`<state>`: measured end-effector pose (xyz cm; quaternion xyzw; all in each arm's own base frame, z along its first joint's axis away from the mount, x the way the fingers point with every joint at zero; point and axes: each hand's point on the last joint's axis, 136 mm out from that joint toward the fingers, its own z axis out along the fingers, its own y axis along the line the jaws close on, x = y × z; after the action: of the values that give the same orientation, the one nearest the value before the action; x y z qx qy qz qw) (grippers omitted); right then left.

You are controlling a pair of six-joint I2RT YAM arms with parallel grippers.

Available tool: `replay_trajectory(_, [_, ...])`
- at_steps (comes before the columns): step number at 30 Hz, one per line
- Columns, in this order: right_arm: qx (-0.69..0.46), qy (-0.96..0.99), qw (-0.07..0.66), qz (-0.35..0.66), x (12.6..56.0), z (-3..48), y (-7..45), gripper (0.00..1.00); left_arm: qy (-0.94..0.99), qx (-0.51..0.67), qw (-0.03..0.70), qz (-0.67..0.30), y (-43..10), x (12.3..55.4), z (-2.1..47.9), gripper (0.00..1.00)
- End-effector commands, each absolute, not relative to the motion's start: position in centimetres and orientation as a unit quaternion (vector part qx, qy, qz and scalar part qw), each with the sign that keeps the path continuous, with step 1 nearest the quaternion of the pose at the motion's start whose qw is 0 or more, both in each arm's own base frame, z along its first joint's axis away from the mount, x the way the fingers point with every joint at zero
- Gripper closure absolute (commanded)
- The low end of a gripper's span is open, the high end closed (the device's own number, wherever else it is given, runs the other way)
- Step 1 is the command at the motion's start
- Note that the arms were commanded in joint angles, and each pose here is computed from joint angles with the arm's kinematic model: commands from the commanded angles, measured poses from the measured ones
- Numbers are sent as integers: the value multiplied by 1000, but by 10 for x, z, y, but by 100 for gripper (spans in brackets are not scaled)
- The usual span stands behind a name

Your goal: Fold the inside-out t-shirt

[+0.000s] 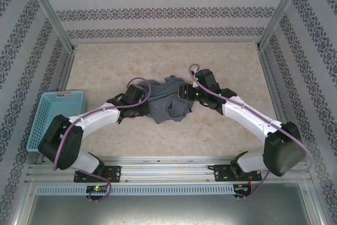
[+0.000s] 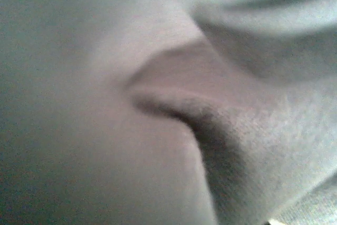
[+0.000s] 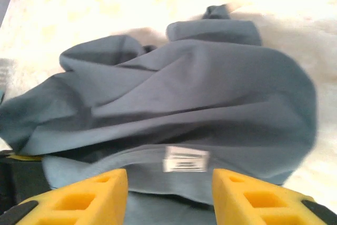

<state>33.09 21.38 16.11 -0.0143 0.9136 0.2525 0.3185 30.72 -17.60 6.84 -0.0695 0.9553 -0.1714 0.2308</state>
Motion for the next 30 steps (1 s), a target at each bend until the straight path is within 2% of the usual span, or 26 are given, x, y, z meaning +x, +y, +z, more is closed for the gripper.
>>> replay_trajectory(1, [-13,921,298,251,322,138,201,52,959,-86,216,-163,-158,298,64,94])
replay_trajectory(12, [-35,938,242,247,303,73,220,45,960,-101,215,-150,-144,300,66,97])
replay_trajectory(16, [-28,944,238,229,308,59,217,43,962,-99,212,-144,-143,299,64,98])
replay_trajectory(20, [-23,948,250,198,320,52,211,44,962,-98,211,-142,-141,299,64,100])
replay_trajectory(22, [-24,948,258,184,327,51,209,50,962,-97,211,-143,-142,299,65,100])
replay_trajectory(27, [-32,945,284,157,337,65,204,84,962,-91,214,-143,-143,301,72,100])
replay_trajectory(30, [-39,942,308,123,336,86,192,97,962,-85,224,-133,-140,304,84,100])
